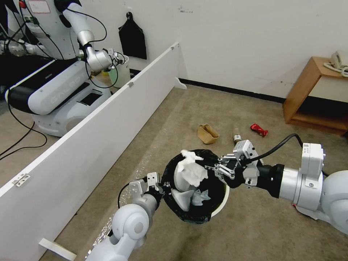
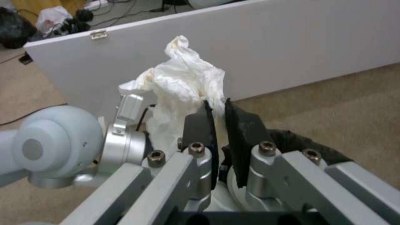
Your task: Pick up the trash bin, then pick up the garbage from the floor and place it into the trash bin.
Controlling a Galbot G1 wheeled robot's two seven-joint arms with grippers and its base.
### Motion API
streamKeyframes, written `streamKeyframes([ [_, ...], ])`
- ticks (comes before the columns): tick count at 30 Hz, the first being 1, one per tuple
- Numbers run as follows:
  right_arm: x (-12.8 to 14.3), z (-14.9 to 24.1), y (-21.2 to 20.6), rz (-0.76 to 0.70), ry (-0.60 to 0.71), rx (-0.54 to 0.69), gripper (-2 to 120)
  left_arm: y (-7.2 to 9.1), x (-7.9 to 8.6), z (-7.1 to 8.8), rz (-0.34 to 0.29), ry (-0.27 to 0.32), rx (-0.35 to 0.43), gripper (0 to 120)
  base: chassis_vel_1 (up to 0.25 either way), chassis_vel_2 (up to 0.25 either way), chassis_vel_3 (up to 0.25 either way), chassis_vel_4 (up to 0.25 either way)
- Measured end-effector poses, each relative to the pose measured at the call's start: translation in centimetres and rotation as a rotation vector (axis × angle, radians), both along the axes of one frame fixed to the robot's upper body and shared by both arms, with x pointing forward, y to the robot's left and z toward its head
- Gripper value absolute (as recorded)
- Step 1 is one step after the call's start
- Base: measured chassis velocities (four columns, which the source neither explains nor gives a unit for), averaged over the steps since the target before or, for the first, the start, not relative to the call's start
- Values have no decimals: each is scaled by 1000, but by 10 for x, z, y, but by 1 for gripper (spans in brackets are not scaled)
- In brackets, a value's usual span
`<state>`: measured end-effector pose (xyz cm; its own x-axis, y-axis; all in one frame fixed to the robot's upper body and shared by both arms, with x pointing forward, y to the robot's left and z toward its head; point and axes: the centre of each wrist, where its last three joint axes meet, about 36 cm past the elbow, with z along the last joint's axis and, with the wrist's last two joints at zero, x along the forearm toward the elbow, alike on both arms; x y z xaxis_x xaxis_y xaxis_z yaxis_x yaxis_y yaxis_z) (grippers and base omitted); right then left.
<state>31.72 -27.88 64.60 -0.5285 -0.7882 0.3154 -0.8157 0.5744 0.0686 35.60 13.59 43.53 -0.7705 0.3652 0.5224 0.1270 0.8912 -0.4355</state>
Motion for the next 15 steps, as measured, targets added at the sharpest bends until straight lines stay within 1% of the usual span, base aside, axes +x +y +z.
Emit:
streamKeyframes([
  [8, 4, -6, -4, -22, 6, -13, 10, -3, 0, 2, 1, -4, -15, 1, 0, 0, 0, 0],
  [15, 7, -10, -8, -38, 8, -20, 11, -1, 0, 5, 2, -9, -15, 1, 0, 0, 0, 0],
])
